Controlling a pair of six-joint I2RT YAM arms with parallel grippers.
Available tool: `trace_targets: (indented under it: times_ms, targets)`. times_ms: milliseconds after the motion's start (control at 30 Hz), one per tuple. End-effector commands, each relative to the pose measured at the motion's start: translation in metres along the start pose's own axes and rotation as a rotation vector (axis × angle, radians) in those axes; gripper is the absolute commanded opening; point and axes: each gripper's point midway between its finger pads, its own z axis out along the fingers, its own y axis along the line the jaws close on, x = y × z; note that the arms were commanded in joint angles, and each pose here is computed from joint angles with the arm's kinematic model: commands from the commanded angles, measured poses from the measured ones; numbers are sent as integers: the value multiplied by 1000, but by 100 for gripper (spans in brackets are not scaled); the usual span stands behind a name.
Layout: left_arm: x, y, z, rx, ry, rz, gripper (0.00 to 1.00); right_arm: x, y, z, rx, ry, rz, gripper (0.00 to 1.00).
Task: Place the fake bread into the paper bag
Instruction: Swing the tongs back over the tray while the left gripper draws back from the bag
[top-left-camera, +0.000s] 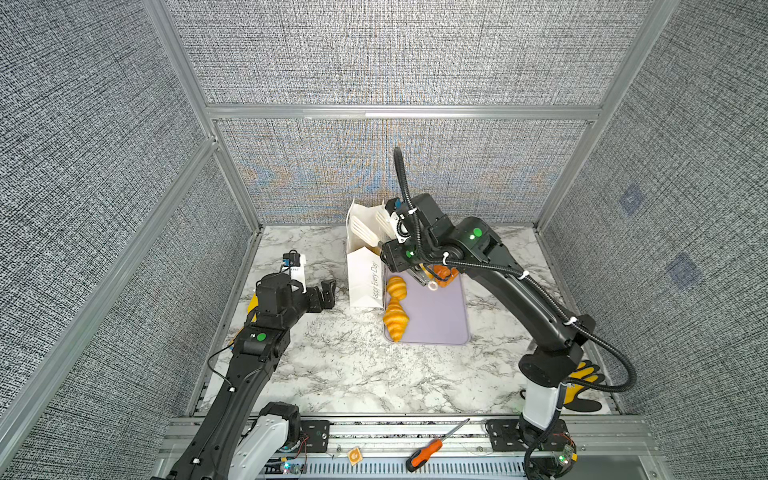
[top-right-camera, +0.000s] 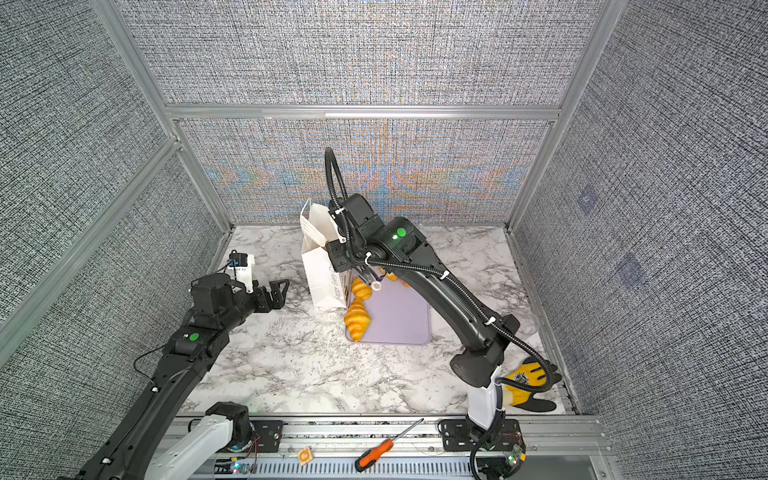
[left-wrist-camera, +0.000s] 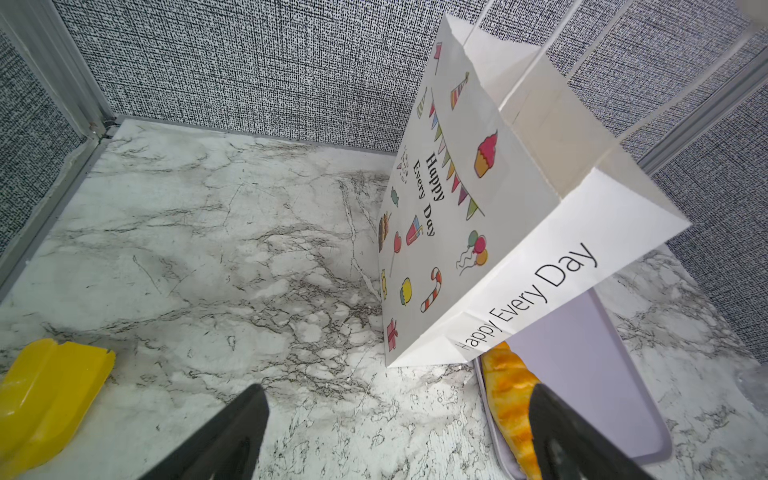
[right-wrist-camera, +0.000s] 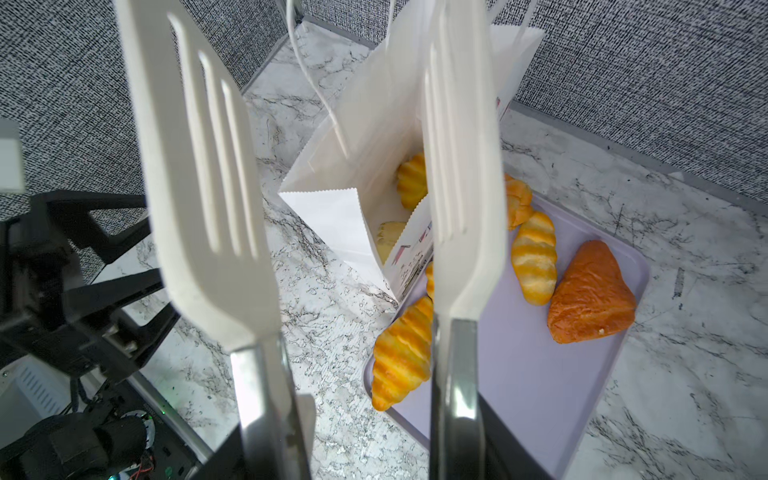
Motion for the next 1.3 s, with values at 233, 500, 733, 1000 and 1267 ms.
trace_targets:
  times_ms: [233,500,733,1000,1267]
  targets:
    - [3,7,-7,-38,2,-6,99,32,-13,-34,86,2,37,58]
    - [14,8,-9,-37,14,-27,99,81,-29,-45,153,40,103,57]
    - [14,4,-13,-12,3,-35,99,118,-40,-46,189,71,157,57]
    - [18,-7,-18,54,-17,-55,99,161,-45,-43,217,139,208,56]
    - [25,-19,-23,110,-28,-46,99,203,-34,-22,196,215,259,56]
